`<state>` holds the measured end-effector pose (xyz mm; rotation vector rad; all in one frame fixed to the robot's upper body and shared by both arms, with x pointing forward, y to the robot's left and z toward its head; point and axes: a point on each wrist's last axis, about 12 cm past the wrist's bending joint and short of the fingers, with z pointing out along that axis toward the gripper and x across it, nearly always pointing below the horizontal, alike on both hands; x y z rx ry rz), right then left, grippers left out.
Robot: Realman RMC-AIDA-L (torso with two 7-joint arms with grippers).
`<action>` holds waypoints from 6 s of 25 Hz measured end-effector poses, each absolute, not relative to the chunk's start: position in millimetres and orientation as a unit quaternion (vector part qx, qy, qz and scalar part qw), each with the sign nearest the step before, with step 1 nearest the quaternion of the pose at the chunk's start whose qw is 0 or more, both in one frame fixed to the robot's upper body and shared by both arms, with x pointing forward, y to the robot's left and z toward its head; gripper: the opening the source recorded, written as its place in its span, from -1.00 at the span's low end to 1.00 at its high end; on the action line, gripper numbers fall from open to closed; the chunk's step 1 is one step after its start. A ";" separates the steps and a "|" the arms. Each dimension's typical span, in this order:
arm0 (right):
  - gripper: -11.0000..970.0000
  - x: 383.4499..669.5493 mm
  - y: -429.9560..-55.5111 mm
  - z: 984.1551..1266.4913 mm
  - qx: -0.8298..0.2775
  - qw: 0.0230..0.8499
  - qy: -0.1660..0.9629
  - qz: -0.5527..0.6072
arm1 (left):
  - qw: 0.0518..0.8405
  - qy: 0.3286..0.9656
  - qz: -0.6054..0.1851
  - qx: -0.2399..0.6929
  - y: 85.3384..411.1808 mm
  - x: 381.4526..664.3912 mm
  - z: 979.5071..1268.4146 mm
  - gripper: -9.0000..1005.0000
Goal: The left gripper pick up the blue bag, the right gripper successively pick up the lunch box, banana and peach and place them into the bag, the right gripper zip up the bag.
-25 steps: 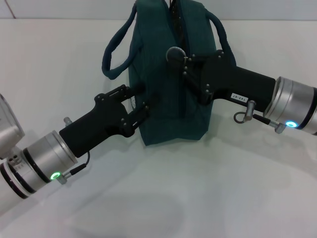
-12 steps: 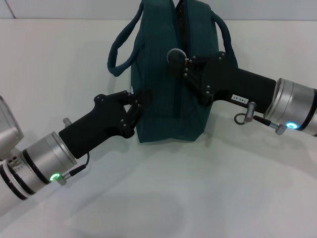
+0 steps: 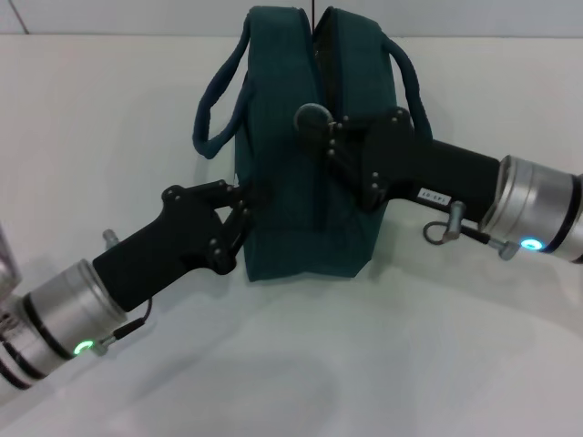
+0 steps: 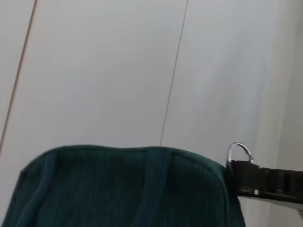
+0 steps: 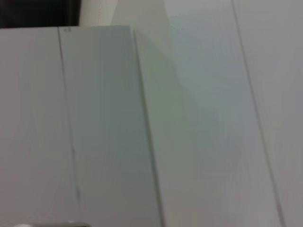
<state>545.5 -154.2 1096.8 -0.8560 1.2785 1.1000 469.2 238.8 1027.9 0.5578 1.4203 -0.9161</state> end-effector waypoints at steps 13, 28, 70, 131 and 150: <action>-0.91 545.8 -150.3 1103.7 -0.330 0.620 0.532 0.472 | 0.658 0.614 -0.337 0.277 255.6 436.1 1015.6 -0.88; -0.91 549.2 -172.2 1095.2 -0.268 0.659 0.554 0.432 | 0.671 0.622 -0.314 0.256 278.7 420.3 1014.8 -0.91; -0.92 533.7 -145.1 1091.4 -0.318 0.622 0.546 0.463 | 0.646 0.619 -0.403 0.192 241.0 455.4 1023.9 -0.69; -0.37 543.8 -193.3 1084.1 -0.212 0.670 0.571 0.425 | 0.706 0.602 -0.304 0.216 281.2 429.9 1024.2 -0.89; -0.35 547.0 -221.2 1072.4 -0.162 0.682 0.603 0.381 | 0.720 0.601 -0.289 0.195 287.2 426.3 1024.9 -0.96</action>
